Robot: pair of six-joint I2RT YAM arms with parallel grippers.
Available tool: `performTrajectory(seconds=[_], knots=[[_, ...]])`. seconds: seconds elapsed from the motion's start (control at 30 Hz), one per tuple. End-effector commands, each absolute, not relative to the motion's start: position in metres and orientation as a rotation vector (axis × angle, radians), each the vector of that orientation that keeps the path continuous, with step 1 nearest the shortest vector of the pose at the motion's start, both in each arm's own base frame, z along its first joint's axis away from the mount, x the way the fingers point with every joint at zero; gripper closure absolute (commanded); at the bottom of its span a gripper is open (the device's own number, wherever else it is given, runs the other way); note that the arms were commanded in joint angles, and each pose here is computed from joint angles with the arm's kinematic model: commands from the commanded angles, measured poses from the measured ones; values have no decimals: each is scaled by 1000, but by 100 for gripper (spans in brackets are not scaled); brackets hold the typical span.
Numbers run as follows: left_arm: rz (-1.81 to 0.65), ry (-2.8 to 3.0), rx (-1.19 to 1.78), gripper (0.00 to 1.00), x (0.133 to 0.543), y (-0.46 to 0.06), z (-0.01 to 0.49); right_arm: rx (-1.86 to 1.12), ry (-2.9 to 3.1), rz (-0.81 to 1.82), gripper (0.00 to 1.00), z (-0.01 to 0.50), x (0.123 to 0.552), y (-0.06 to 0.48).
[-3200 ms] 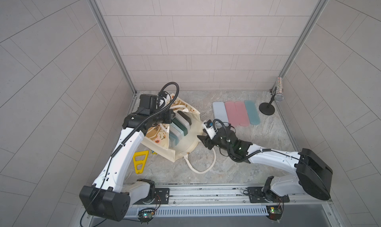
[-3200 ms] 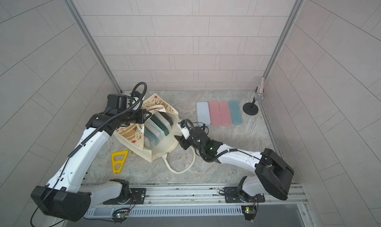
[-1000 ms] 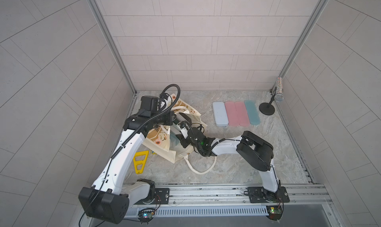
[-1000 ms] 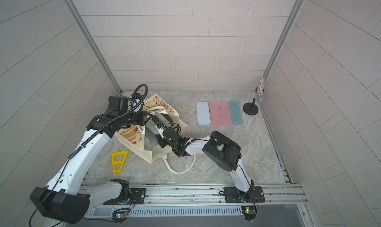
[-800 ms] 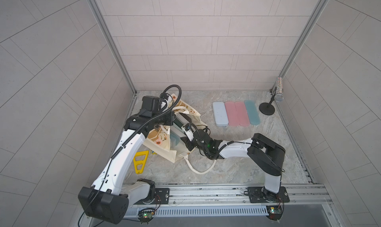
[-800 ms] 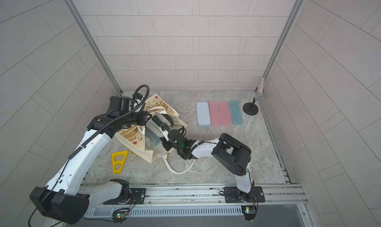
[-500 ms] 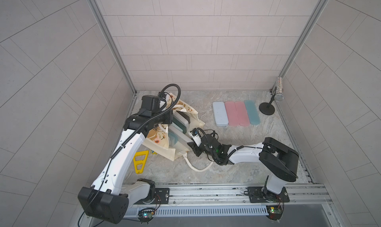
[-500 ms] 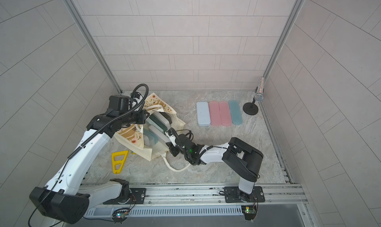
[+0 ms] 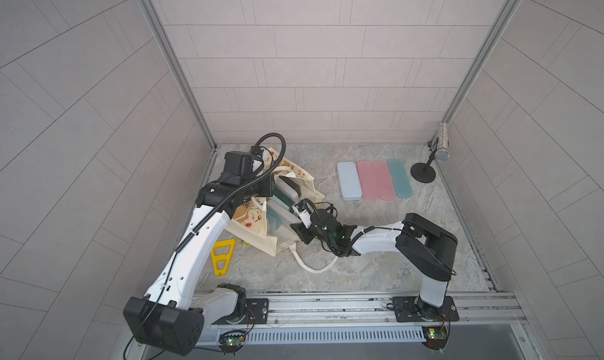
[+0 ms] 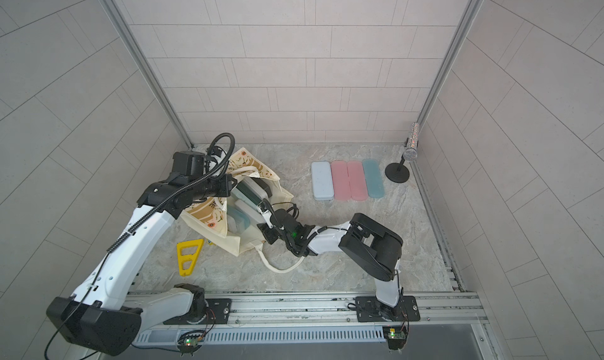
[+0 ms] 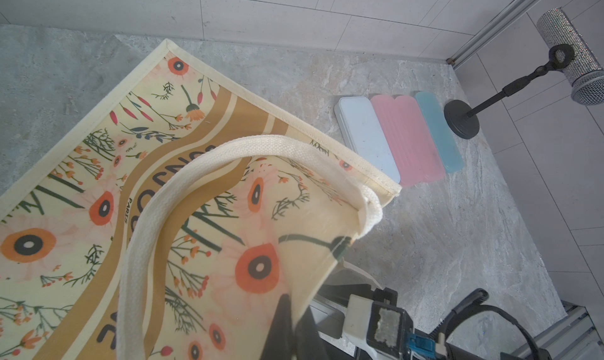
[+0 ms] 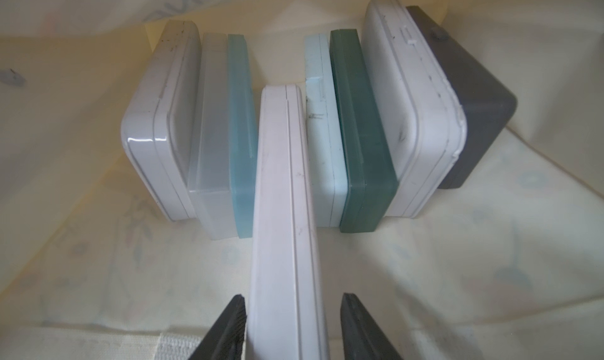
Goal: Take out the pencil case from the canvas bag
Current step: Pick up the pencil case from the canvas bag.
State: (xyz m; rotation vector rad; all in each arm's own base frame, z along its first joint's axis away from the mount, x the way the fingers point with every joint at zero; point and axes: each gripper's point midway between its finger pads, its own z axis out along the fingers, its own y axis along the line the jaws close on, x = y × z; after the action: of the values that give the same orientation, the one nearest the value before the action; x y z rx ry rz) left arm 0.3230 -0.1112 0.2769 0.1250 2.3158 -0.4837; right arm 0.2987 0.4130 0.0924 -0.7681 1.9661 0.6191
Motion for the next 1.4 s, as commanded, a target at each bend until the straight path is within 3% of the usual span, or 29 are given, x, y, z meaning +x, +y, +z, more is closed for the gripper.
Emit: performTrajectory(seconds=[0.0,0.6,1.07,1.37], knots=[[-487,2238,109,100,325,-109,300,-786,1989,624,52,85,300,415],[-357,2253,53,100,341,-93,297,-757,1958,654,78,130,285,392],[-133,2239,-134,100,383,-58,313,-626,1936,585,83,169,244,294],[-90,2188,-164,100,379,-43,335,-212,1968,458,86,182,289,219]])
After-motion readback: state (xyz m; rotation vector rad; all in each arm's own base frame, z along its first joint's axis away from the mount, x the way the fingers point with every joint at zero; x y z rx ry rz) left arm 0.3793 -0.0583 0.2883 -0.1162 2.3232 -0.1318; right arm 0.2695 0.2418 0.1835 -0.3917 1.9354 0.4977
